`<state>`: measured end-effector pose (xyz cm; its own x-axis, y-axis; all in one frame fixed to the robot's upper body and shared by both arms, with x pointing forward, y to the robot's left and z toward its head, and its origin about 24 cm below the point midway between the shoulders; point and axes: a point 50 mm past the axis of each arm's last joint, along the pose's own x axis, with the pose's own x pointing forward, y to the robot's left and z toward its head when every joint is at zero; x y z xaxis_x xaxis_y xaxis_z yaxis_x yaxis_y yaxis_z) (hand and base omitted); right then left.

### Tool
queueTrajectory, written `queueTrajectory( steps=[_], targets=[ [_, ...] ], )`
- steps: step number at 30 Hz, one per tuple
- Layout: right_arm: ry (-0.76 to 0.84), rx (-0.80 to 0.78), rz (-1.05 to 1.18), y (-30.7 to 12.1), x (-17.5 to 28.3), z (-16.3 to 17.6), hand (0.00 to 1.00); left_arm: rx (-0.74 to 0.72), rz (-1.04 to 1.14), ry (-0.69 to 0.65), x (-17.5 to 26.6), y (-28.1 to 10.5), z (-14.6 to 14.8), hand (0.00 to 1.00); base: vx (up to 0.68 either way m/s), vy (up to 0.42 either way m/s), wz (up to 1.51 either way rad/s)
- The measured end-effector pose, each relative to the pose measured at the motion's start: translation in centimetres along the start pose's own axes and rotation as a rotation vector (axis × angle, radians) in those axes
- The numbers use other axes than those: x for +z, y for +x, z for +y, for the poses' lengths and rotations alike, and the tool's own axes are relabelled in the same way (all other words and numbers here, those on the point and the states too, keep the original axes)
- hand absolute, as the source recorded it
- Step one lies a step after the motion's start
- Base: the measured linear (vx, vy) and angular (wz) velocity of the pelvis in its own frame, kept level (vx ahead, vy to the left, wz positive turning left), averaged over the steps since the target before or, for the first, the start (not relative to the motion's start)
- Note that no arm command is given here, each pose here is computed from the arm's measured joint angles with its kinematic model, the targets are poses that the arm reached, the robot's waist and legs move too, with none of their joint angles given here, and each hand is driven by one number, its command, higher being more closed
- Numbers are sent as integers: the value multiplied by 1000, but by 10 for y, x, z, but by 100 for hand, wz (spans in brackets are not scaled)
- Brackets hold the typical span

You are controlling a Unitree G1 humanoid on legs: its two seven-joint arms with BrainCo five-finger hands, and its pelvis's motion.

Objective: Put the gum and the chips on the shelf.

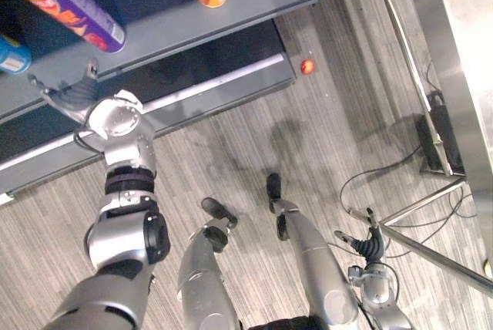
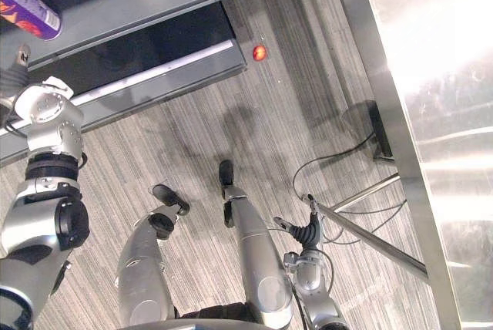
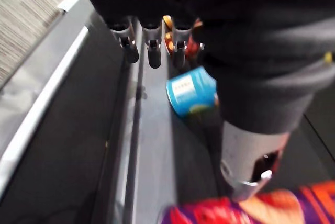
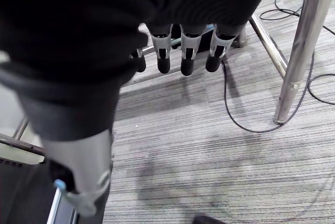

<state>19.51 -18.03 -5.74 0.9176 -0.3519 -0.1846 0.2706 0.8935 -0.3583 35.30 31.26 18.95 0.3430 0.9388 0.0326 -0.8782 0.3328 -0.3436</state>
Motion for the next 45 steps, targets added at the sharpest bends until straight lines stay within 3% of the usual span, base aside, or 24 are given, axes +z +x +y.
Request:
queueTrajectory(
  steps=[6,11,15,19,25,30,34,39,45],
  targets=[
    [0,-4,6,-1,-1,1,0,101,128,51,-55,-2,47,0,58,-3,18],
    [-4,-24,59,-7,-13,-5,0,153,256,167,-121,-34,101,0,77,10,27],
    [-14,-58,152,-10,-34,-17,0,97,366,387,-176,-85,157,0,77,19,41],
    [-58,-52,394,-33,-83,-31,0,64,565,572,-216,-131,230,0,119,18,42],
    [-40,-8,610,-68,-119,-35,0,-119,901,751,-236,-196,327,0,80,33,24],
    [-39,48,689,-78,-131,-38,0,-176,1101,786,-237,-216,365,0,44,68,7],
    [-14,69,757,-86,-139,-39,0,-70,1277,738,-238,-226,382,0,42,66,0],
    [85,39,869,-97,-147,-35,0,44,1358,646,-237,-230,391,0,39,44,-6],
    [185,8,972,-103,-153,-32,0,43,1341,652,-236,-228,393,0,-21,27,-4]
  ],
)
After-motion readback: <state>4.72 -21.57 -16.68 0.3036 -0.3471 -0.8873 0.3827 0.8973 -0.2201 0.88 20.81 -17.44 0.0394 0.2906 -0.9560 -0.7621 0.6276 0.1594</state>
